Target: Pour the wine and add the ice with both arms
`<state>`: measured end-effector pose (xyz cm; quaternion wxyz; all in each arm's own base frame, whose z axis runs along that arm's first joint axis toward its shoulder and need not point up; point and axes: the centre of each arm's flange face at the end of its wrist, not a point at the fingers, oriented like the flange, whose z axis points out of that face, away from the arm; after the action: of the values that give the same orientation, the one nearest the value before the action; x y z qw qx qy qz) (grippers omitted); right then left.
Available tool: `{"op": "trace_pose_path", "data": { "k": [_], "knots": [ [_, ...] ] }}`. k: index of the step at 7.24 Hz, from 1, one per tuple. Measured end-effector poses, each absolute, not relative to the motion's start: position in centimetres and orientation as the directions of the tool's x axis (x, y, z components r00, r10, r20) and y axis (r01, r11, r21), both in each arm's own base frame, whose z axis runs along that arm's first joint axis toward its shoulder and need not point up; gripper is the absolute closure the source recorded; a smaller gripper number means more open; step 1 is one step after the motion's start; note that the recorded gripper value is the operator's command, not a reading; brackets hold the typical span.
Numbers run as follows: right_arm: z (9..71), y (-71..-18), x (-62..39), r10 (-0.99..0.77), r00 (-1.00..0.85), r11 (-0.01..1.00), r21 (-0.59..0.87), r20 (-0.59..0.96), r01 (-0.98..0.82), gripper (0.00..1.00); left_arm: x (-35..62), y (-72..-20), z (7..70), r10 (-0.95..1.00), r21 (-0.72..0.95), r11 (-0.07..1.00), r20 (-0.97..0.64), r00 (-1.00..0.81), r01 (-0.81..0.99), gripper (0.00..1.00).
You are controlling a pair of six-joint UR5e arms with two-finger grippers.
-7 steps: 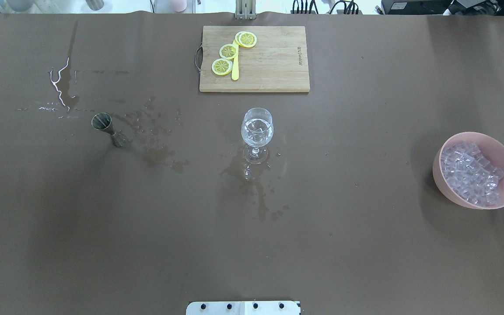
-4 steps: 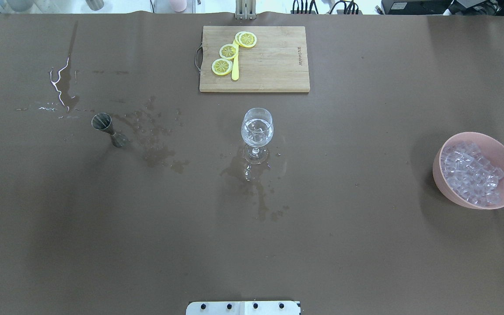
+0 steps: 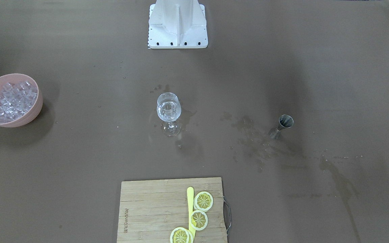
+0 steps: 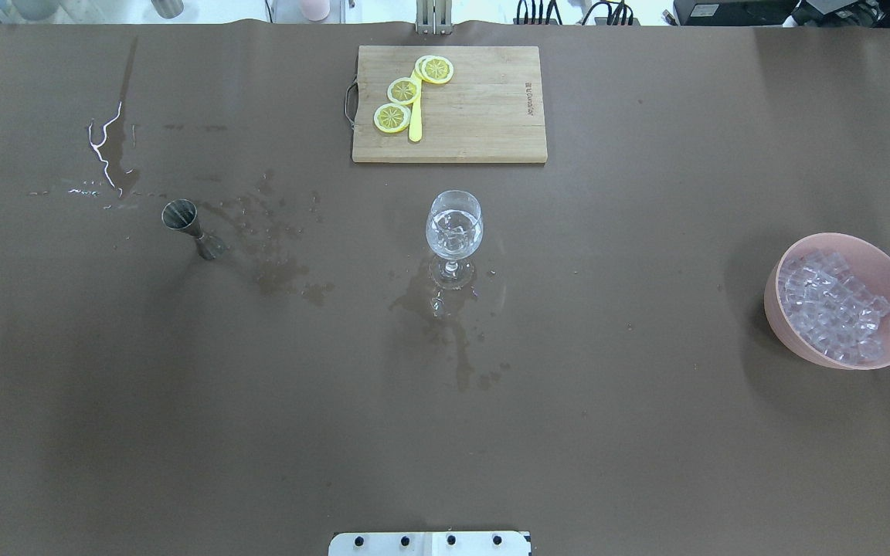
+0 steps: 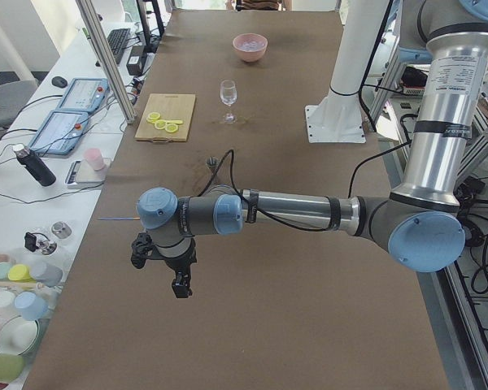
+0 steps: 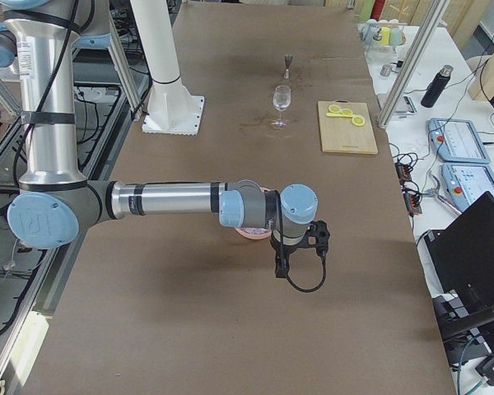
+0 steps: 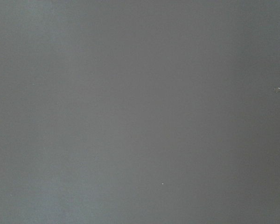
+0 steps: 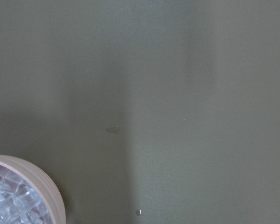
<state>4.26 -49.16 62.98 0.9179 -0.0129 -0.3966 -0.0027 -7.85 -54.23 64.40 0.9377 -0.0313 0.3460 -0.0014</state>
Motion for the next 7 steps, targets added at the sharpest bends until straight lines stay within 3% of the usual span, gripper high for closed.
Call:
{"op": "trace_pose_path", "data": {
  "k": [7],
  "knots": [
    [63.83,-48.52,4.81,0.023,0.687,0.999,-0.036,0.727,0.004,0.00,-7.93,-54.14,64.44,-0.020,-0.055,0.998,-0.649,0.760,-0.021,0.02]
  ]
}}
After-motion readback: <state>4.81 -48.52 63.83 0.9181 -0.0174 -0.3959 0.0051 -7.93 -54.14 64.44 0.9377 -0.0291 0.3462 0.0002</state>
